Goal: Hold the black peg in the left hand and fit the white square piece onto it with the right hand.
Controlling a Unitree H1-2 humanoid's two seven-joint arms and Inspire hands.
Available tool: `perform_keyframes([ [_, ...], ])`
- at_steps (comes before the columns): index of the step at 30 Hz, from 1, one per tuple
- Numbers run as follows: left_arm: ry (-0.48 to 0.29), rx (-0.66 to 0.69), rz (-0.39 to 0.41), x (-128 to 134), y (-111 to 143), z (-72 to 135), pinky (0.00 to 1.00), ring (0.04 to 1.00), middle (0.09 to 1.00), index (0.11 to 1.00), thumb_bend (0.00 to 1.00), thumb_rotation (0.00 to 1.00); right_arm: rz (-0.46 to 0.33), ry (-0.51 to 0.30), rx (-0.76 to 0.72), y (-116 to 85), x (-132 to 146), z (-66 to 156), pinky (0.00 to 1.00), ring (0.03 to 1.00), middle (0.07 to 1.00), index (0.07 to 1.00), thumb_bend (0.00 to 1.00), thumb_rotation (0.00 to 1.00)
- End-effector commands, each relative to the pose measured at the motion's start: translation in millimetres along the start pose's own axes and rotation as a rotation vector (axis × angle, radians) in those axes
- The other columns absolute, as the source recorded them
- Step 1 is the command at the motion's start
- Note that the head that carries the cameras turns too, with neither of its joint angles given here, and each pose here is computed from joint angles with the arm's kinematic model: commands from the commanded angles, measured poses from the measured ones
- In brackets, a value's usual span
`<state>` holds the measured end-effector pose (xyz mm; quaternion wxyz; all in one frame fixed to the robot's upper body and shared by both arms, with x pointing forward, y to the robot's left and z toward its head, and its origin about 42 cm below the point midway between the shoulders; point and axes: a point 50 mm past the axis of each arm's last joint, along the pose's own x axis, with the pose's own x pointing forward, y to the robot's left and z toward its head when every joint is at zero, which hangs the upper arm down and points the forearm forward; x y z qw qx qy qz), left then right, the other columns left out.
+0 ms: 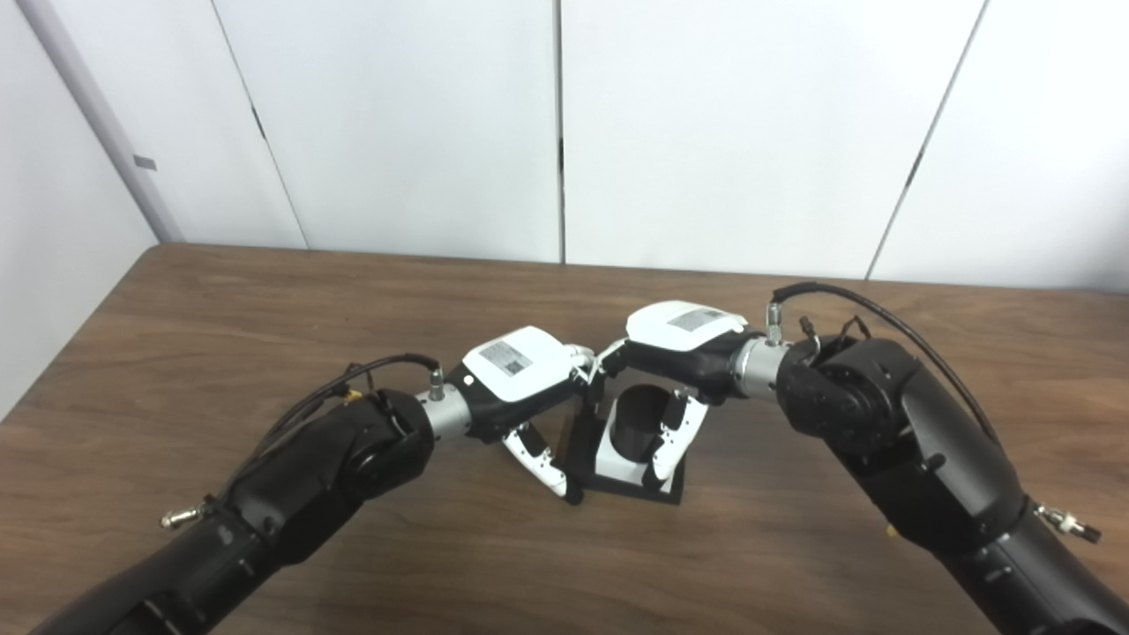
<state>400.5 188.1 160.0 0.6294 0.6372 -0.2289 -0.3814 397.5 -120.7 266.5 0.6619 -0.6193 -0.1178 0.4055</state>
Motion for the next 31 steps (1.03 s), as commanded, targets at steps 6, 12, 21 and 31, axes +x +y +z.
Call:
perform_keyframes([
  [6, -0.044, -0.001, -0.227, -4.0, -56.1, 22.4, 0.80, 0.890, 0.884, 0.494, 0.52, 0.08, -0.114, -0.007, -0.012, -34.1, -11.7, -2.5, 0.79, 0.821, 0.827, 0.760, 0.93, 0.31],
  [12, -0.048, 0.000, -0.220, -4.9, -57.0, 20.6, 0.79, 0.877, 0.881, 0.493, 0.52, 0.08, -0.203, -0.002, 0.007, -55.3, -27.5, -7.2, 0.76, 0.824, 0.832, 0.770, 0.93, 0.30],
  [21, -0.035, 0.000, -0.227, -6.7, -56.6, 18.8, 0.80, 0.881, 0.881, 0.493, 0.52, 0.08, -0.259, 0.056, 0.007, -71.8, -61.9, -27.4, 0.69, 0.802, 0.824, 0.776, 0.93, 0.27],
  [31, -0.041, 0.004, -0.220, -8.9, -57.4, 17.8, 0.80, 0.875, 0.876, 0.493, 0.52, 0.08, -0.394, 0.129, 0.169, -49.7, -104.5, -70.1, 0.65, 0.756, 0.770, 0.739, 0.81, 0.06],
])
